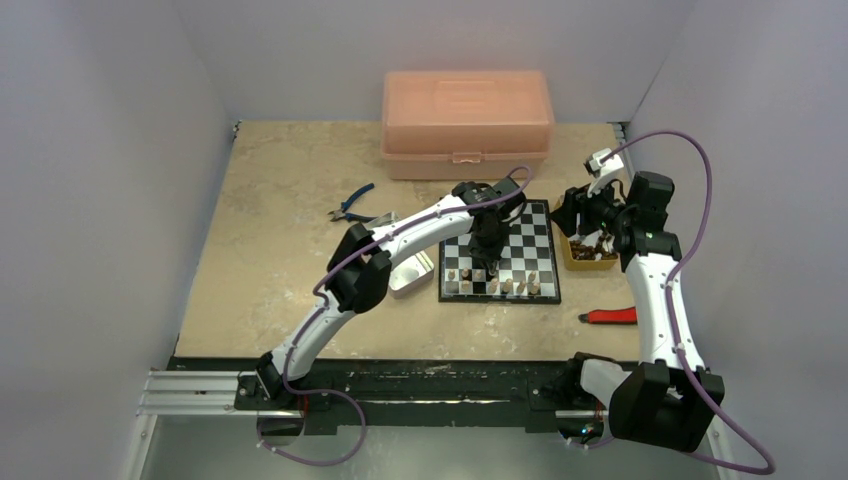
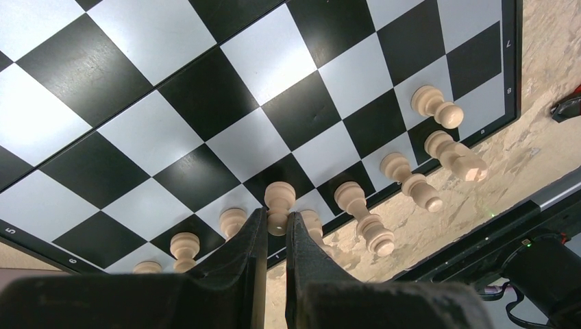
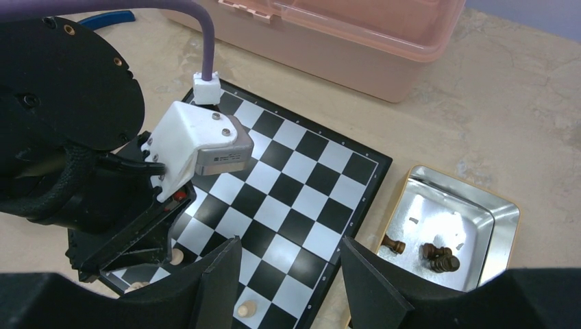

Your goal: Set up the chess pieces on the board

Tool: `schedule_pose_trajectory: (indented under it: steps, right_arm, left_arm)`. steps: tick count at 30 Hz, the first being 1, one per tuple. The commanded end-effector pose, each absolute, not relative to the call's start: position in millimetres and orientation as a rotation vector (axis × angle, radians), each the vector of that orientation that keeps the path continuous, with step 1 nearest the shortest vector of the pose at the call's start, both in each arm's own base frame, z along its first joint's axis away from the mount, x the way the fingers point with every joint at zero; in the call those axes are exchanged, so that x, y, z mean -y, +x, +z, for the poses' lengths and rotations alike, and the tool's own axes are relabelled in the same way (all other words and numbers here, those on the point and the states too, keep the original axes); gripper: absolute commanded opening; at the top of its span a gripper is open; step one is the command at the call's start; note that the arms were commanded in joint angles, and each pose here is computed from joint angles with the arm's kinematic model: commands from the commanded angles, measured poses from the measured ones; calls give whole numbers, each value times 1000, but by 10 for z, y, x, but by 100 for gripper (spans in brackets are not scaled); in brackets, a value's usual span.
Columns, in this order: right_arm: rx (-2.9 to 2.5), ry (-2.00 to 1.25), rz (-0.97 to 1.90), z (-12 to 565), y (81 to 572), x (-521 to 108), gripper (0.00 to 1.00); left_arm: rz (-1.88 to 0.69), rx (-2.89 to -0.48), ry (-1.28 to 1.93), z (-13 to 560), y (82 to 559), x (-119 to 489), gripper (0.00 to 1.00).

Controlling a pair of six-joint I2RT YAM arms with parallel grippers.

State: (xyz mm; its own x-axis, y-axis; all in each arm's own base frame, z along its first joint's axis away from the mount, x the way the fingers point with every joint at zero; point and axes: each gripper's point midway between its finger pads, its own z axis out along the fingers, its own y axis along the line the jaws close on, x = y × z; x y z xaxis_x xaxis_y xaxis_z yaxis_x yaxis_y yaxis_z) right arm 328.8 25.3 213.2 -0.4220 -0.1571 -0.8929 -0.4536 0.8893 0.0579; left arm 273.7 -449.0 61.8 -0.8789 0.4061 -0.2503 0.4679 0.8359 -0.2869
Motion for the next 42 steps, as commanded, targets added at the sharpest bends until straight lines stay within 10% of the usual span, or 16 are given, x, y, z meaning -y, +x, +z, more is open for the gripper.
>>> schedule_pose_trajectory:
  steps: [1, 42]
  right_arm:
    - [-1968, -443, 337, 2225, 3292, -240, 59]
    - [-1966, -442, 335, 2226, 3290, -238, 60]
  left_arm:
    - [-525, -2809, 700, 669, 2766, 4558, 3]
    - [-555, -2827, 704, 662, 2721, 4583, 18]
